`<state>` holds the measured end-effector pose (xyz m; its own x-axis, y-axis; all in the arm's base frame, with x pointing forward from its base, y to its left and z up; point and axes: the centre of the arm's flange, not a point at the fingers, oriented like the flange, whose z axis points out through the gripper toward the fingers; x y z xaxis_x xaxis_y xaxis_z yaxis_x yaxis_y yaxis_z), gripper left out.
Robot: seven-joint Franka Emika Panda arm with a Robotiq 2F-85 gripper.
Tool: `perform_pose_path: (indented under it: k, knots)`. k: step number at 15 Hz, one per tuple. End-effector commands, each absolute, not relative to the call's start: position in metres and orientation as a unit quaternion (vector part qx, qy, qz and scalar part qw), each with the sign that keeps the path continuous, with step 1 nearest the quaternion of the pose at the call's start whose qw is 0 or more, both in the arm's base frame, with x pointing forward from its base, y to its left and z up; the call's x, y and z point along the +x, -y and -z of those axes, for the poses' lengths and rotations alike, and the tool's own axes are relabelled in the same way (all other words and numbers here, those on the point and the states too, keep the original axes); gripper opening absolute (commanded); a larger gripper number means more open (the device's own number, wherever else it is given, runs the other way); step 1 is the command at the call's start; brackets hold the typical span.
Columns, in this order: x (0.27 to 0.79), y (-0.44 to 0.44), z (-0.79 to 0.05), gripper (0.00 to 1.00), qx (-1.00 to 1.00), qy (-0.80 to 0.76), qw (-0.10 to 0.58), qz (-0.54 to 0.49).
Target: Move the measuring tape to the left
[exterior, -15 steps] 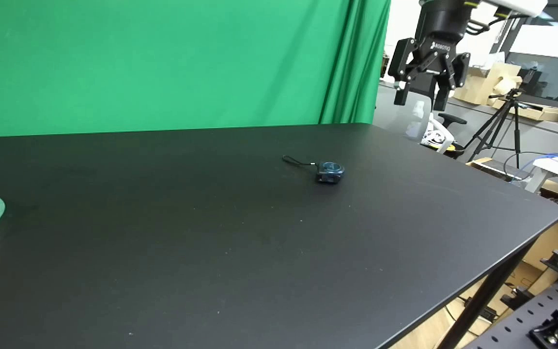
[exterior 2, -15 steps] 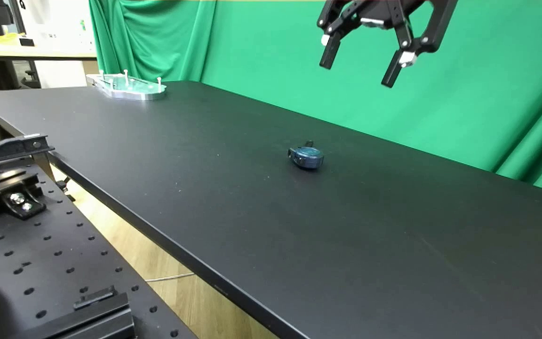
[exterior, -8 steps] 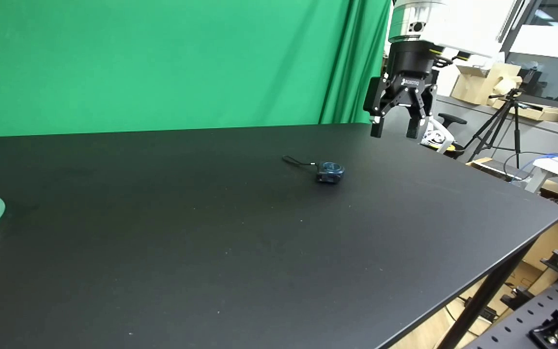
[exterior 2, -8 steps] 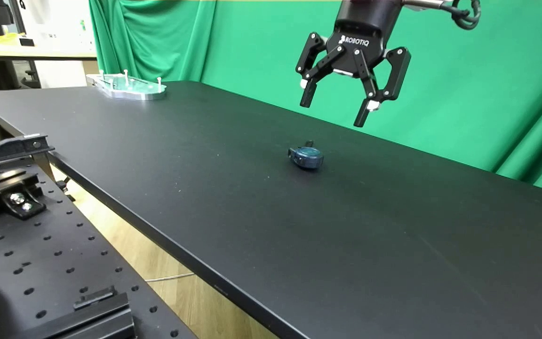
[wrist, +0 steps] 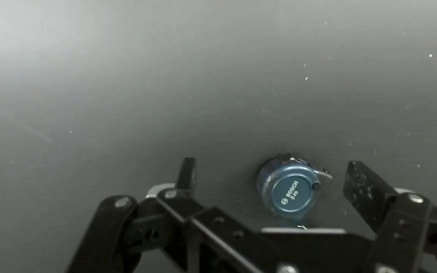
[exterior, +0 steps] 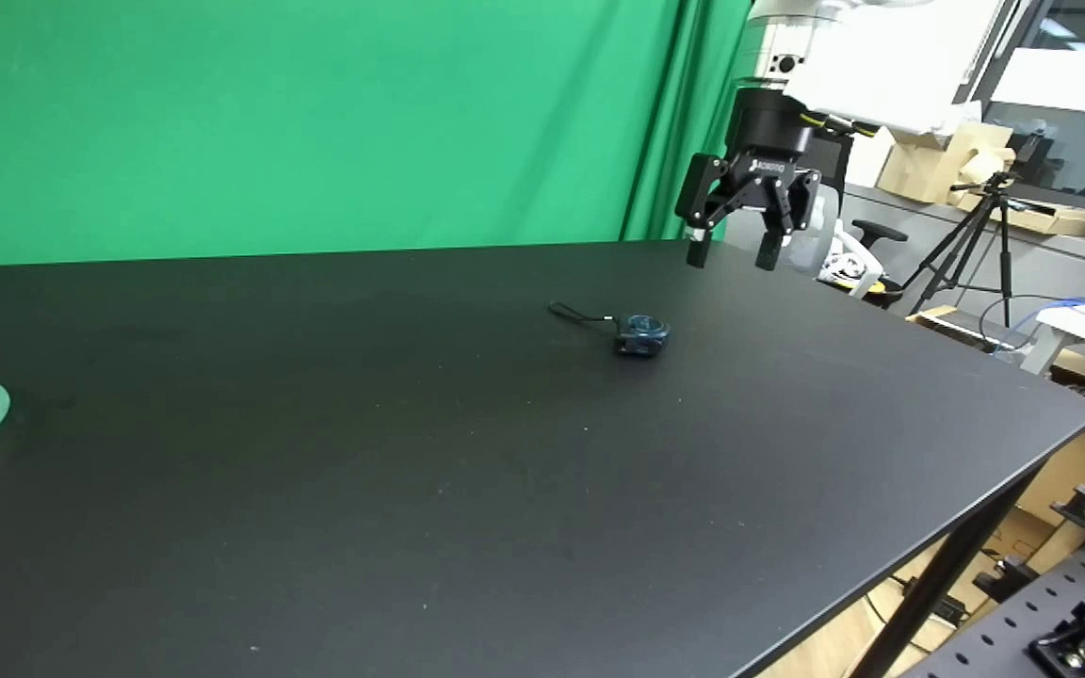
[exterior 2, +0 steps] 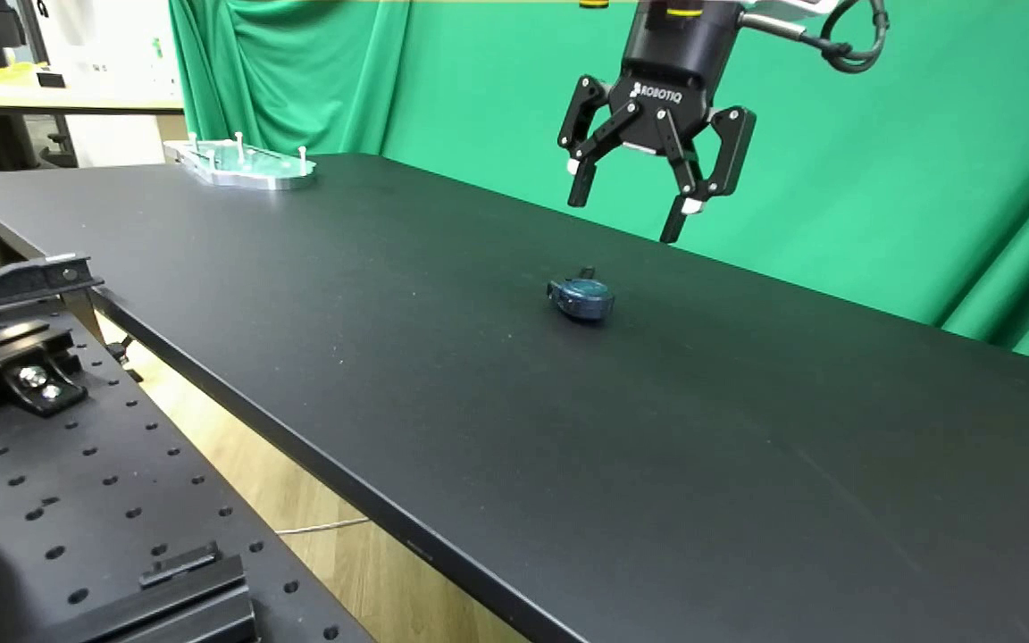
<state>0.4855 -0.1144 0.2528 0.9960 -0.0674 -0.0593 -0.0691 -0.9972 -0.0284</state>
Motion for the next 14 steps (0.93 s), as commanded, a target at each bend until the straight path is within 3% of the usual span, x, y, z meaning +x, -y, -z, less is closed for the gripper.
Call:
perform_pose_path:
  k: [1,14]
  knots:
    - [0.499,0.088,-0.230,1.00,-0.999,-0.042,0.017,0.026]
    - [0.530,0.080,-0.182,1.00,-0.998,-0.051,0.002,0.049]
